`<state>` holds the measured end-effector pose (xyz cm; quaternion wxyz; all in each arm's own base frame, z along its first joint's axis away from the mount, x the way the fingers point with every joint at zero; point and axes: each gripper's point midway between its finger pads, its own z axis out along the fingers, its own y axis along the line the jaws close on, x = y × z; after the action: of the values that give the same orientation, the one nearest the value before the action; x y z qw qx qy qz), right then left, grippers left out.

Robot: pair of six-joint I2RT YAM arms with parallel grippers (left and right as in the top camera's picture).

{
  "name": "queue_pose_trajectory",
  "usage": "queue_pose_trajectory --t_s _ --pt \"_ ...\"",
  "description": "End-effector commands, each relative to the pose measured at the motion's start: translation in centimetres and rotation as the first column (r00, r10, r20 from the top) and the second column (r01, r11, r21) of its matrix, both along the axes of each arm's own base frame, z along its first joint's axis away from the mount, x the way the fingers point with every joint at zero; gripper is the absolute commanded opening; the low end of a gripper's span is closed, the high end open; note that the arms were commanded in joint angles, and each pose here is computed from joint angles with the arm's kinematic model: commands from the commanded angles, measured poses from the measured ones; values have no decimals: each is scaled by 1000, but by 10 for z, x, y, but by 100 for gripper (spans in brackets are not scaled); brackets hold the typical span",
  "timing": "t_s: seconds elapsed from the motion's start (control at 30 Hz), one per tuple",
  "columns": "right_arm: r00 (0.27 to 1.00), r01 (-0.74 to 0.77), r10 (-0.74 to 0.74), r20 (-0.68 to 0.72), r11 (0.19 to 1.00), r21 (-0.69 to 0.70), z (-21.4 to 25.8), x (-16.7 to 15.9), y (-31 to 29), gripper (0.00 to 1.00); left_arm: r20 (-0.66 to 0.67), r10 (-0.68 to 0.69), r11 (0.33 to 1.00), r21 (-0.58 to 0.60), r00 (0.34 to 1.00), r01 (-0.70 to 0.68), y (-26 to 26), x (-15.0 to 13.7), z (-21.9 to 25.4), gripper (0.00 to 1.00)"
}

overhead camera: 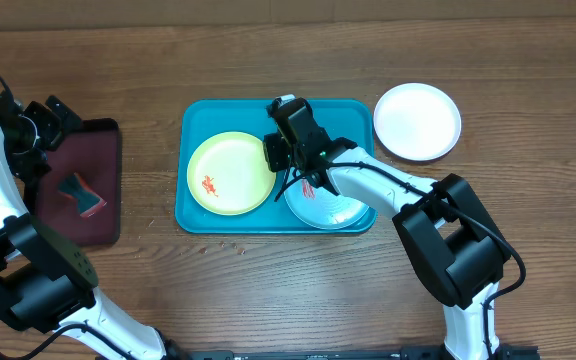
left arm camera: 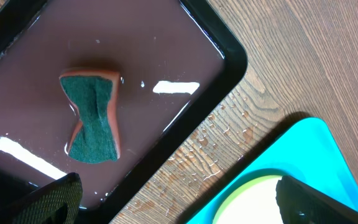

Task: Clean dirty plates on tray and stack at the side
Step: 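Grip the yellow plate's right rim with the right gripper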

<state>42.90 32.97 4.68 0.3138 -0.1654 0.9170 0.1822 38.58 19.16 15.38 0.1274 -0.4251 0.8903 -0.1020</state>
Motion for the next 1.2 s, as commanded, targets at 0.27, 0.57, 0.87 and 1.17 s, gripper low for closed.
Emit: queue_pose_trajectory --t_s 0.27,0.57,0.87,1.17 --pt "938 -310 328 110 938 -152 -18 -1 16 37 13 -8 1000 -1 1000 8 -2 4 4 100" --pt "939 -302 315 142 947 -106 -15 4 25 30 13 -9 1000 -1 1000 9 -3 4 4 100" --pt "943 -296 308 124 949 -107 -29 5 24 35 13 -9 1000 -1 1000 9 -3 4 4 100" --pt "962 -250 258 93 964 -94 -38 7 21 16 13 -10 1000 -1 1000 10 -3 4 4 100"
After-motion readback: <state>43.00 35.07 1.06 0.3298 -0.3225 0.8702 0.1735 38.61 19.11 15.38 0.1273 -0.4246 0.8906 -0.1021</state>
